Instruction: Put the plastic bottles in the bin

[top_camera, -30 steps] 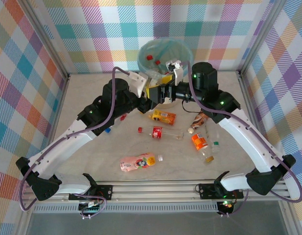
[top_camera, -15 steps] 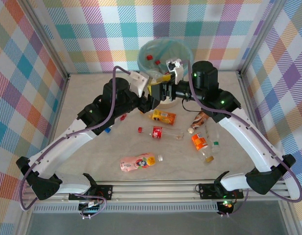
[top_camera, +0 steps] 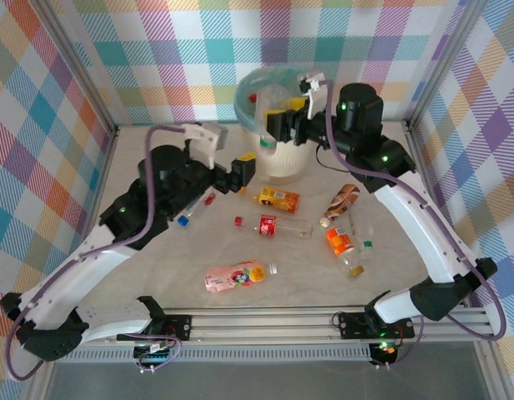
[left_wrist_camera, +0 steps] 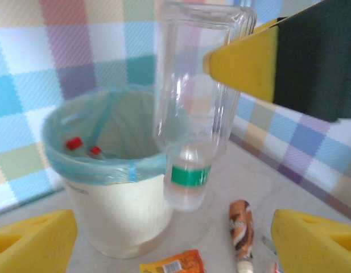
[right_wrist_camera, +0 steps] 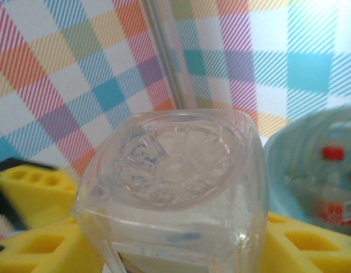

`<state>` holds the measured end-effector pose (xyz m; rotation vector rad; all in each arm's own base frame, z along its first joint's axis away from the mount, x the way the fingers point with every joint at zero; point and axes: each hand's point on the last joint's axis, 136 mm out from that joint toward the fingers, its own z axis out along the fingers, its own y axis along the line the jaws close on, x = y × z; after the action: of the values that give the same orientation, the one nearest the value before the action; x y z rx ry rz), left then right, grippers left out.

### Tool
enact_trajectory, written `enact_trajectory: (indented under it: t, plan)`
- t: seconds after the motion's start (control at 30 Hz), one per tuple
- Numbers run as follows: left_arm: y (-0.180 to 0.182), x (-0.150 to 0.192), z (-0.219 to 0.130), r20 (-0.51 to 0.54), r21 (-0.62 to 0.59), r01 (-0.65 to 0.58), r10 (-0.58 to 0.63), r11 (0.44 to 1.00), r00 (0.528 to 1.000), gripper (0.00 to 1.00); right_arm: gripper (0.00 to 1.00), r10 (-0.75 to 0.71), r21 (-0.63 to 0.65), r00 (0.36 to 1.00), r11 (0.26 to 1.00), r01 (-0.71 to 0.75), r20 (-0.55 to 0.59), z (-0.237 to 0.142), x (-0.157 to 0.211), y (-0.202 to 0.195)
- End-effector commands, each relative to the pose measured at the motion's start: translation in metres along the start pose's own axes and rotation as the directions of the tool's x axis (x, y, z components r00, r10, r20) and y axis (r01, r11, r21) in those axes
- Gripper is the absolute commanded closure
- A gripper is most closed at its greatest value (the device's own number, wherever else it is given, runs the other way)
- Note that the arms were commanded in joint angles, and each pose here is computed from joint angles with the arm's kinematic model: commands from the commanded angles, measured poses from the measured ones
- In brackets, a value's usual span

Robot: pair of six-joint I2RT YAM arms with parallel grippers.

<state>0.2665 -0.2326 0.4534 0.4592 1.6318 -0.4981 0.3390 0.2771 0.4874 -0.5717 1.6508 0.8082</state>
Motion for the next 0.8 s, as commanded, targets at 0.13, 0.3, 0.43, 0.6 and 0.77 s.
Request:
enact_trajectory:
  t: [0.13,0.3,0.43,0.6,0.77]
  plan:
    - [0.035,-0.002,-0.041,0.044,-0.16,-0.004,0.011,0.987,0.999,0.11,0.39,-0.183,0.188,0.981,0.968,0.168,0.068,0.054,-0.029,-0.07]
    - [0.048,0.005,-0.062,0.035,-0.212,-0.017,0.025,0.977,0.999,0.11,0.39,-0.215,0.28,0.976,0.938,0.202,0.017,0.1,-0.014,-0.125]
    - [0.056,0.011,-0.073,0.035,-0.241,-0.017,0.027,0.97,0.999,0.11,0.4,-0.196,0.224,0.98,0.957,0.187,0.02,0.131,-0.004,-0.14]
    - [0.062,0.019,-0.079,0.024,-0.261,-0.02,0.027,0.965,0.999,0.11,0.39,-0.183,0.16,0.983,0.971,0.176,0.029,0.161,0.015,-0.148]
    - [0.063,0.025,-0.079,0.012,-0.268,-0.023,0.027,0.963,1.0,0.11,0.37,-0.148,0.144,0.989,0.979,0.145,0.009,0.182,0.042,-0.167]
